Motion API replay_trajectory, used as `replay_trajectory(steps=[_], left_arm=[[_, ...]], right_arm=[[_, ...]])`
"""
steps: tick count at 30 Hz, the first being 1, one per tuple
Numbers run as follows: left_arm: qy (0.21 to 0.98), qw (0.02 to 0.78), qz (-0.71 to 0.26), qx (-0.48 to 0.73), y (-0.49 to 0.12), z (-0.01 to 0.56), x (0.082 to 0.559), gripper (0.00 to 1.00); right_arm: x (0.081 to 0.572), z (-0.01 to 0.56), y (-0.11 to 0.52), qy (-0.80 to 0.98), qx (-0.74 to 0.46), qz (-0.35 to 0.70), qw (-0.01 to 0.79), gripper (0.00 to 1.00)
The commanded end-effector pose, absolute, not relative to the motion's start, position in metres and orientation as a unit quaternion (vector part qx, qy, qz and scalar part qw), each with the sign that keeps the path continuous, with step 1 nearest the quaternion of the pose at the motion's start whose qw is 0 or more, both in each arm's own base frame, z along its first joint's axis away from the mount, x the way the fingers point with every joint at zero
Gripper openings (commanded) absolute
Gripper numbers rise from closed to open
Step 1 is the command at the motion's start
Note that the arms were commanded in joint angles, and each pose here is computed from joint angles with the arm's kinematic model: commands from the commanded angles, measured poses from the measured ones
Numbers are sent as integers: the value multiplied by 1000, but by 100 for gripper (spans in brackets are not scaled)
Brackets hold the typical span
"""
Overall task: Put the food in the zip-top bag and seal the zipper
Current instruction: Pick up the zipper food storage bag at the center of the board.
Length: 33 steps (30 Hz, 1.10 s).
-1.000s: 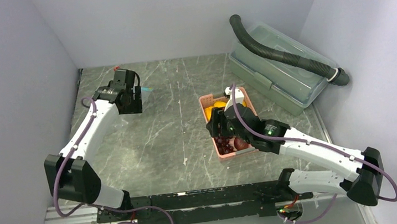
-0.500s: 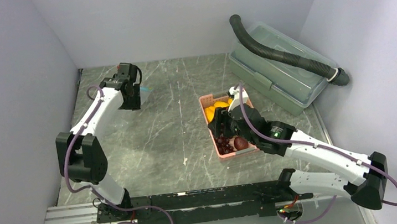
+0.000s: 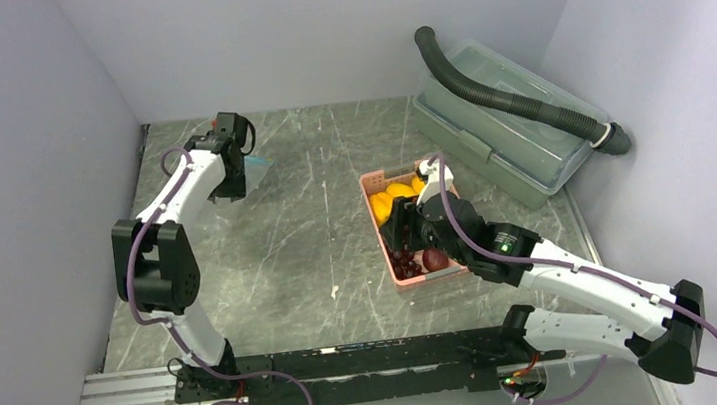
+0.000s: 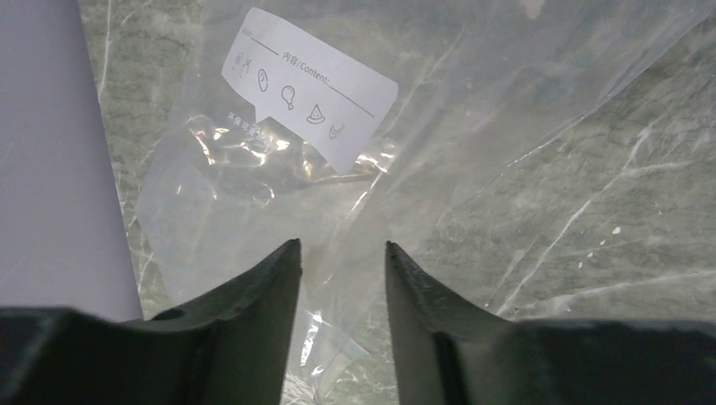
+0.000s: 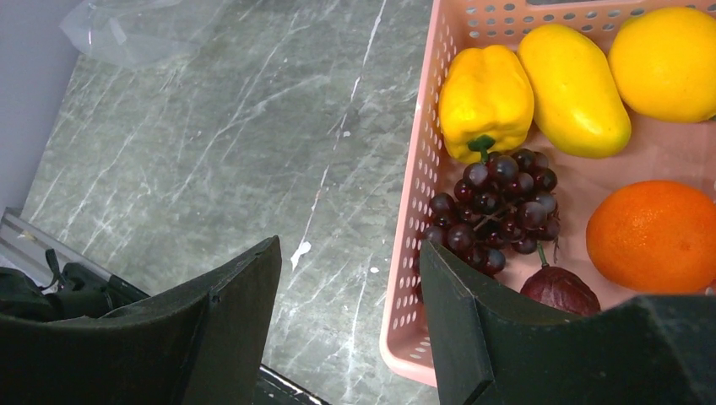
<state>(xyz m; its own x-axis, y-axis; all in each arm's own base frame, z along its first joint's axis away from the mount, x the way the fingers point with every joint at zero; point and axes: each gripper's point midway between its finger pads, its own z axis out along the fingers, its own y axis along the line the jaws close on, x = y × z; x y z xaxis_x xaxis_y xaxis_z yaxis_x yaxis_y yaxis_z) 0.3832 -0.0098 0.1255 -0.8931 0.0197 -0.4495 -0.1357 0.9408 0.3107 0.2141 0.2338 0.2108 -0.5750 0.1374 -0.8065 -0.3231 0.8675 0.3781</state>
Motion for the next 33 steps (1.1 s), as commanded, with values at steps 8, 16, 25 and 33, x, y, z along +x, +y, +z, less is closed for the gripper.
replay_trajectory(steps=[8,16,25,33], left_arm=[[958,235,162,-33,-7,125,387,0],[954,269,124,-52,-17,145,384,0],[942,317,58,-99,-32,174,369,0],[930,345,-6,-127,-47,196,353,0]], right_arm=[[214,222,234,840,-45,269,469,65],[212,229,237,835,-46,282,469,65],[207,242,255,821,-75,322,465,65],[203,253,279,809,-104,361,453,65]])
